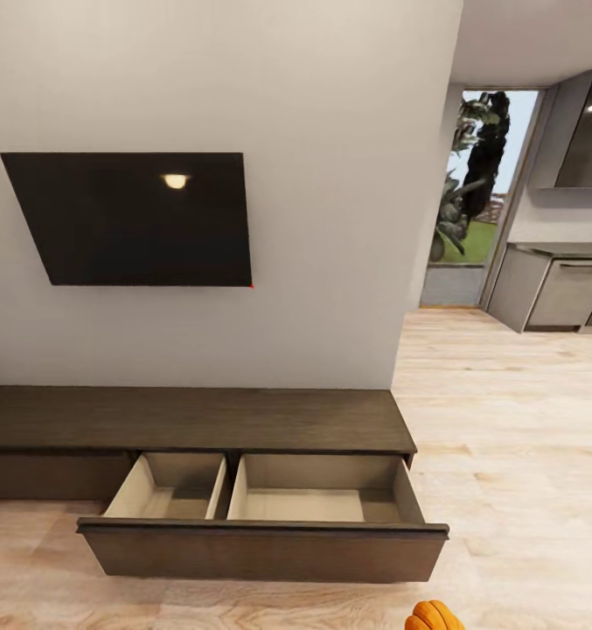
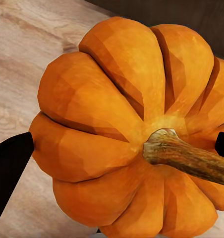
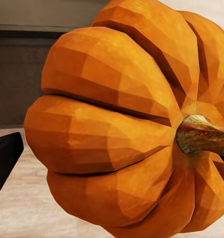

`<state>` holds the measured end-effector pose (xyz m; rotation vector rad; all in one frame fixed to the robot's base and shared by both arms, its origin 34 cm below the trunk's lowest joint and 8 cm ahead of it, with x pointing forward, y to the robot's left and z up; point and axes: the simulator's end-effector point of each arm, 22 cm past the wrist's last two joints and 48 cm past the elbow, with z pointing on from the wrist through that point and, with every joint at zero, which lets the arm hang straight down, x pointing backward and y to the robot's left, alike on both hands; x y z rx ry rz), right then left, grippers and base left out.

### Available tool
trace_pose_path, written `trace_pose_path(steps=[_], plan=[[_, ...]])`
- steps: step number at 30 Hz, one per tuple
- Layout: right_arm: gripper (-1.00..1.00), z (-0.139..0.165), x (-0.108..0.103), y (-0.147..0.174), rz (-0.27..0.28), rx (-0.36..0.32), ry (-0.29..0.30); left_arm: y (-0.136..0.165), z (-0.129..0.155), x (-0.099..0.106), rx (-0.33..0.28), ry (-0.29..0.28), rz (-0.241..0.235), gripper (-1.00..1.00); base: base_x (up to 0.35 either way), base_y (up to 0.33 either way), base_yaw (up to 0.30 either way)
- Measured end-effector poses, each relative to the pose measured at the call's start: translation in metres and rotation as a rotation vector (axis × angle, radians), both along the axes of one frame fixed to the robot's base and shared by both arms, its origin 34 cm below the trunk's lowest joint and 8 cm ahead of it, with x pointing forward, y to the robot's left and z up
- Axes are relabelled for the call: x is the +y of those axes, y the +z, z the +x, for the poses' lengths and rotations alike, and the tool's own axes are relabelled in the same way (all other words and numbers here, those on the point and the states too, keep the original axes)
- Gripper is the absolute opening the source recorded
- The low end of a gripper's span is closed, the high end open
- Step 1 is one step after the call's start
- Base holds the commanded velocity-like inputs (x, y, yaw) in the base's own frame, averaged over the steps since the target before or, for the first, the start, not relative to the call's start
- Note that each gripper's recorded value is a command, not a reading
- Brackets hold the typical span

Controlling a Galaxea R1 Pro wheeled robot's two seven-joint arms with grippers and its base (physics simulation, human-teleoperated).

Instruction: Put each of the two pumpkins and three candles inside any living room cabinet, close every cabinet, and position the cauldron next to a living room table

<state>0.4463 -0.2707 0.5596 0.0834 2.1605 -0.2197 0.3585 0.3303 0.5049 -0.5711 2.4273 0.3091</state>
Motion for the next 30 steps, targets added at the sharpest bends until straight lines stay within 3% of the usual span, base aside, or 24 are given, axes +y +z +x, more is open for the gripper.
trace_pose_path(steps=[9,11,12,13,16,18,19,21,26,30], plan=[[-1.00,0.002,0.001,0.001,0.001,-0.005,0.002,0.000,0.001,-0.001,-0.001,-0.003,-0.001,-1.00,0.000,0.000,0.000],[-1.00,0.016,0.004,0.010,0.021,-0.047,-0.016,0.002,0.011,-0.013,-0.019,-0.036,-0.014,-1.00,0.000,0.000,0.000],[-1.00,0.022,0.011,0.013,0.022,-0.057,0.012,0.003,0.015,-0.017,-0.028,-0.043,-0.021,-1.00,0.000,0.000,0.000],[-1.00,0.033,0.014,0.020,0.036,-0.088,0.003,0.006,0.024,-0.021,-0.054,-0.018,-0.039,-1.00,0.000,0.000,0.000],[-1.00,0.072,0.029,0.052,0.086,-0.202,-0.010,0.022,0.067,-0.059,-0.141,-0.069,-0.116,-1.00,0.000,0.000,0.000],[-1.00,0.088,0.036,0.064,0.103,-0.238,-0.008,0.026,0.079,-0.076,-0.150,-0.069,-0.163,-1.00,0.000,0.000,0.000],[-1.00,0.099,0.032,0.071,0.113,-0.247,-0.053,0.026,0.086,-0.090,-0.132,-0.070,-0.210,-1.00,0.000,0.000,0.000],[-1.00,0.123,0.037,0.081,0.110,-0.239,-0.056,0.038,0.115,-0.123,-0.116,-0.170,-0.252,-1.00,0.000,0.000,0.000],[-1.00,0.210,0.043,0.123,0.089,-0.212,-0.043,0.083,0.197,-0.154,-0.052,-0.258,-0.227,-1.00,0.000,0.000,0.000],[-1.00,0.274,0.043,0.166,0.063,-0.187,-0.026,0.135,0.268,-0.170,-0.065,-0.307,-0.210,-1.00,0.000,0.000,0.000]])
